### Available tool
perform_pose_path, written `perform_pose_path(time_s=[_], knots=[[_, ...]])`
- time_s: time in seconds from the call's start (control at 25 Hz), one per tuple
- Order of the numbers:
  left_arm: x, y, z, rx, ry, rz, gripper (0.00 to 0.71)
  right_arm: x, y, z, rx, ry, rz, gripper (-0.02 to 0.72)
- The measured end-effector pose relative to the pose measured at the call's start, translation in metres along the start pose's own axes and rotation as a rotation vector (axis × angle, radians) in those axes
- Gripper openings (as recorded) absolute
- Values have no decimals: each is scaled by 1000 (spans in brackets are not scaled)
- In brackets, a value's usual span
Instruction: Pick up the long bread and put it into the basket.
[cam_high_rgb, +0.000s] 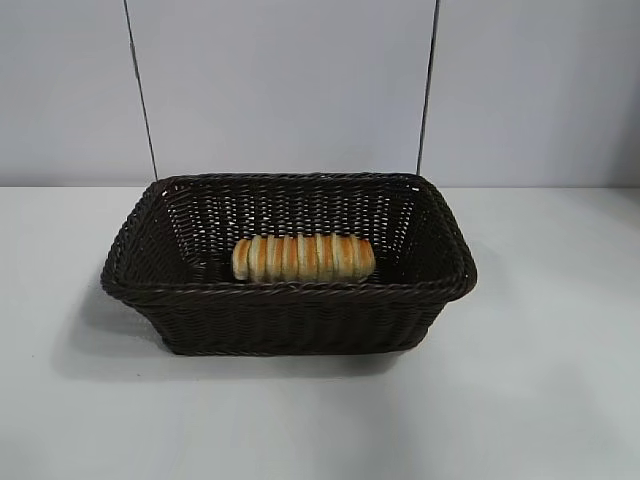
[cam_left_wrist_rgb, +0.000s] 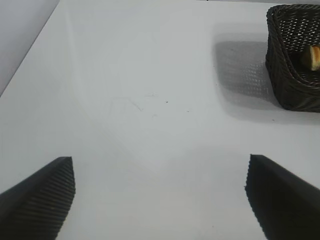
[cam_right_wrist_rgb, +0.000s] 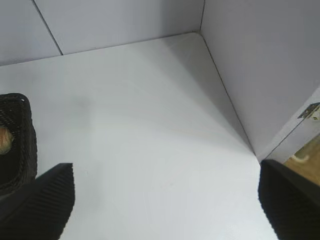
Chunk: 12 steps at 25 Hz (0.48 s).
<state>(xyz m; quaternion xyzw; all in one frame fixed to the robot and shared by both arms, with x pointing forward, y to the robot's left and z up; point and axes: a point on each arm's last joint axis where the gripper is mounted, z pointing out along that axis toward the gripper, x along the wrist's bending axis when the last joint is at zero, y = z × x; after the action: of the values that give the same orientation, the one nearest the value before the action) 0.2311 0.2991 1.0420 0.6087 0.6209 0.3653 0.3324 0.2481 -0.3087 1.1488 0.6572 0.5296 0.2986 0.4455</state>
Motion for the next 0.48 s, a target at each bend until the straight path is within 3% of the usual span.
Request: perform_pose_path(time_s=[0.48], knots=[[0, 0, 0, 0, 0, 0, 666, 9, -92, 17, 24, 34, 38, 694]])
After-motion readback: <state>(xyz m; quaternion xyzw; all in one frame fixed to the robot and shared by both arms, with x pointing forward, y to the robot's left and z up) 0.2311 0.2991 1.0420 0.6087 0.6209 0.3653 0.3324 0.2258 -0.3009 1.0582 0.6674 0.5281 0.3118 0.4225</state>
